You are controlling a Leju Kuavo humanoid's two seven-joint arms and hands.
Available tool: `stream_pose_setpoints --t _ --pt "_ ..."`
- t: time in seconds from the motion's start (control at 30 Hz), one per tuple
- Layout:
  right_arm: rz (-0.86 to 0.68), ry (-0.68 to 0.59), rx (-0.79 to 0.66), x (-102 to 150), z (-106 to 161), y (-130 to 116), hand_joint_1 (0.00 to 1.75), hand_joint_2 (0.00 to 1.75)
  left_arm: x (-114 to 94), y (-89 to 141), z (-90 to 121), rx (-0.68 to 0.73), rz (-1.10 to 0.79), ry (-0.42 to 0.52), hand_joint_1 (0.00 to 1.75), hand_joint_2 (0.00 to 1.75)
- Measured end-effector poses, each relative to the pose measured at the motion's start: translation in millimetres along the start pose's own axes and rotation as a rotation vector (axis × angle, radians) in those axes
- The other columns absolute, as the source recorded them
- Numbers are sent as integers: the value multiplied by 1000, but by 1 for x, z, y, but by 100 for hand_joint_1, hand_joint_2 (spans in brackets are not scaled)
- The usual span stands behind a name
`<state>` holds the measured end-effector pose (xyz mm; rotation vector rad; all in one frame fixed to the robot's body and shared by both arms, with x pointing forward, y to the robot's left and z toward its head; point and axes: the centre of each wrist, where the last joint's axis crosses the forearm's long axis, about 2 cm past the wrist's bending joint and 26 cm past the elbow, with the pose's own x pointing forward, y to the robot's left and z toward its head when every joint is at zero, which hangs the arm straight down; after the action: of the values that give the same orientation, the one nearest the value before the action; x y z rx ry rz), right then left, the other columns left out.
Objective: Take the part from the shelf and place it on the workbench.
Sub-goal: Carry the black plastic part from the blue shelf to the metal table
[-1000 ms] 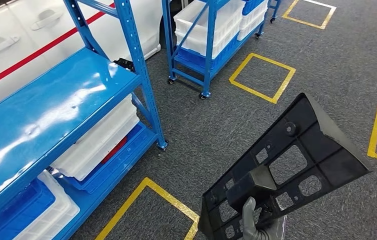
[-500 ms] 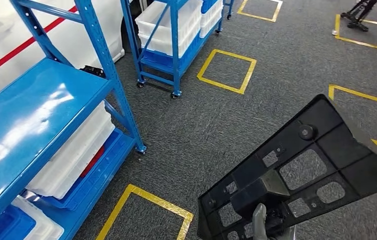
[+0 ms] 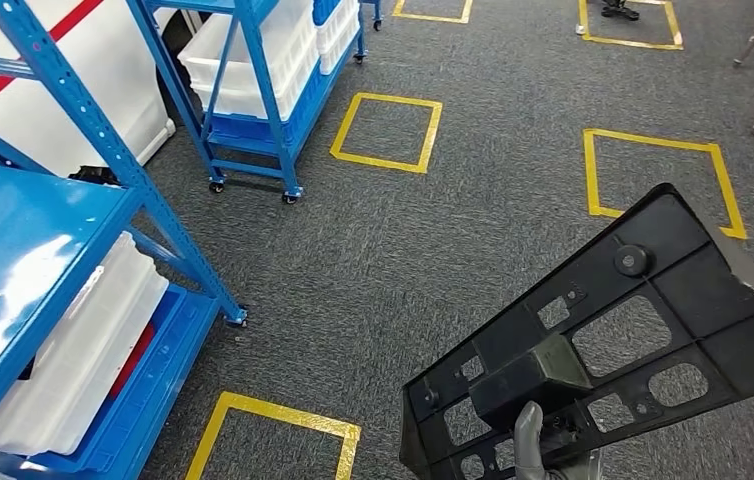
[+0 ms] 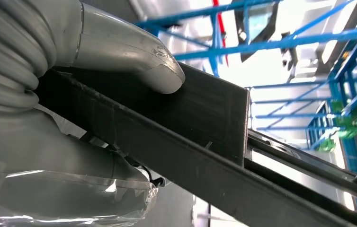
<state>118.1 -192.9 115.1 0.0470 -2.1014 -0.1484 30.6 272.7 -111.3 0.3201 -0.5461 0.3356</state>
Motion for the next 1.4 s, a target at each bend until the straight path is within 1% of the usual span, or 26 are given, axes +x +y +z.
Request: stream_pose_setpoints --t 0.1,0.3,0.43,0.57,0.9,1.07,1.4 --pt "59 0 9 -2 1 -1 175 175 -1 1 0 0 3 1 0 0" --pt "259 -9 31 -3 0 -6 175 175 0 7 -2 2 5 -29 0 0" --pt "328 -10 27 -2 0 -8 175 175 0 12 -4 8 10 -41 0 0" --pt "350 -7 18 -2 1 -10 175 175 0 15 -5 12 15 -44 0 0" --pt "371 0 -13 1 4 -11 175 175 3 11 -6 -6 5 -48 0 0" --pt "380 12 -24 2 8 -12 175 175 -1 12 -4 -7 1 -37 0 0" --pt "393 31 -40 5 13 -12 175 175 -1 10 -3 -20 -3 -33 0 0"
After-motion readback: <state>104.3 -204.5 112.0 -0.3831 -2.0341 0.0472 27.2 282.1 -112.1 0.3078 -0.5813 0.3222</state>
